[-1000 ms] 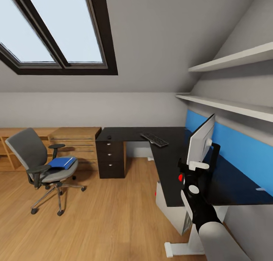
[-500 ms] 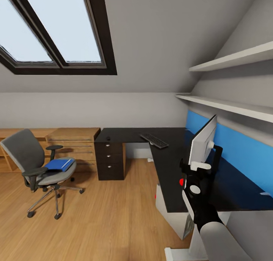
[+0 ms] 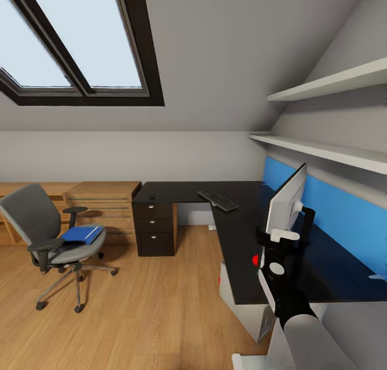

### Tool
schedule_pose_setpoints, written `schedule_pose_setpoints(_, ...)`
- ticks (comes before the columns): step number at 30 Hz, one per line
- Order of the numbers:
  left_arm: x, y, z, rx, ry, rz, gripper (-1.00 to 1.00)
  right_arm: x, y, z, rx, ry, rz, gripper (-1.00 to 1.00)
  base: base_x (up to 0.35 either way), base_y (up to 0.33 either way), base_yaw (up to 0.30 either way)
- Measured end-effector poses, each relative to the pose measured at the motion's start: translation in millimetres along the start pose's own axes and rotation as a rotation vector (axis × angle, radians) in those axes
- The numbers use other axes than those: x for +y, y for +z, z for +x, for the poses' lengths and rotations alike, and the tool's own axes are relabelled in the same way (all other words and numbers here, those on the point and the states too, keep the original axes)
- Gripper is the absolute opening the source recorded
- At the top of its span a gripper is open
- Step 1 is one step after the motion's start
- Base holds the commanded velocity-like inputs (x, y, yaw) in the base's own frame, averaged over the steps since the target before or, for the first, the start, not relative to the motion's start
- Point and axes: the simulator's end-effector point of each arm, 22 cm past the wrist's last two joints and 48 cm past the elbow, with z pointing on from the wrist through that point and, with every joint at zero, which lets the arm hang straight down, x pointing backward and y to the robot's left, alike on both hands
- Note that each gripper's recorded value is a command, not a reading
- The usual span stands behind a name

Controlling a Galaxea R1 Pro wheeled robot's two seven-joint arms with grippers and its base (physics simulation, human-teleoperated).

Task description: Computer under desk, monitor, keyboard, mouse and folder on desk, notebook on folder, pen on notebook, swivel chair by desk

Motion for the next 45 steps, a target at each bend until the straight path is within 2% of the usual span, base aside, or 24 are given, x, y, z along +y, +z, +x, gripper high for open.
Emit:
schedule_pose_setpoints(34, 0.3, 0.1, -0.2, -0.001, -0.002, -0.001, 1.0, 0.0, -1.7, 10.5, 0.021, -0.009, 0.002, 1.0, -0.024, -0.112, 0.0)
schedule_pose_setpoints(45, 1.0, 0.0, -8.4, -0.037, -0.009, -0.002, 1.0, 0.6, -1.9, 10.4, 0.021, -0.013, 0.0, 1.0, -0.029, -0.106, 0.0)
